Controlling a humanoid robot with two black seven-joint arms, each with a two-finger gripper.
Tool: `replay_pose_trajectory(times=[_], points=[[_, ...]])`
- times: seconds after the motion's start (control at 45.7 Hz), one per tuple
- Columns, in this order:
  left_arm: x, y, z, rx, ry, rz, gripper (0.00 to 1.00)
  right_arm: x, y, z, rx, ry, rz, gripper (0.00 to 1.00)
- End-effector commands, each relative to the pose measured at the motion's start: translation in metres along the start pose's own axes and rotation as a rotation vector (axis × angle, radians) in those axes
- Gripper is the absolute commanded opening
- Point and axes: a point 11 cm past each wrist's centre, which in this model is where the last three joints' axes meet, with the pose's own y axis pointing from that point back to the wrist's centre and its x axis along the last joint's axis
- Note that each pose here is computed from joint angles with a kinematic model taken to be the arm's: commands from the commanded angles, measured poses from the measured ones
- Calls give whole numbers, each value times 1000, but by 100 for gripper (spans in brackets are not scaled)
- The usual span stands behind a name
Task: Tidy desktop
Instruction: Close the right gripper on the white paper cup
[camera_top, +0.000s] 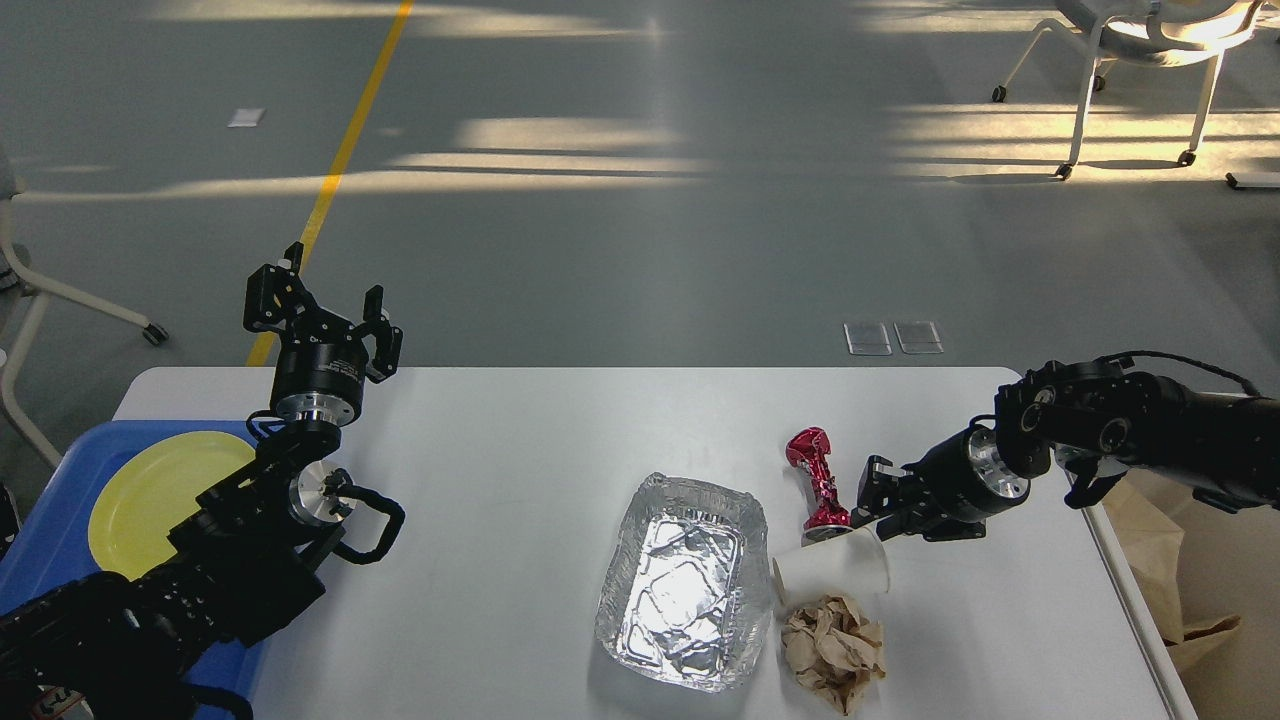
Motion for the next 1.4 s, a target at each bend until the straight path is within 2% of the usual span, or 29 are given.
replay_pose_trajectory(times=[0.0, 0.263, 0.525, 0.7, 0.941, 1.204, 1.379], points=[[0, 0, 0, 0, 0, 0, 97, -2, -1, 1, -2, 1, -10, 31], [0, 0, 0, 0, 0, 0, 97, -7, -3, 12, -48, 14, -27, 38], [0, 0, 0, 0, 0, 0, 97, -10, -3, 19, -61, 11, -36, 38], [0, 0, 0, 0, 0, 0, 97, -11, -3, 14, -11, 8, -46, 28], [0, 0, 0, 0, 0, 0, 97, -14, -2, 6, 35, 5, -76, 19], [0, 0, 0, 0, 0, 0, 97, -15, 1, -2, 102, -2, -97, 0], [0, 0, 0, 0, 0, 0, 97, -14, 2, -3, 114, -1, -96, 0]])
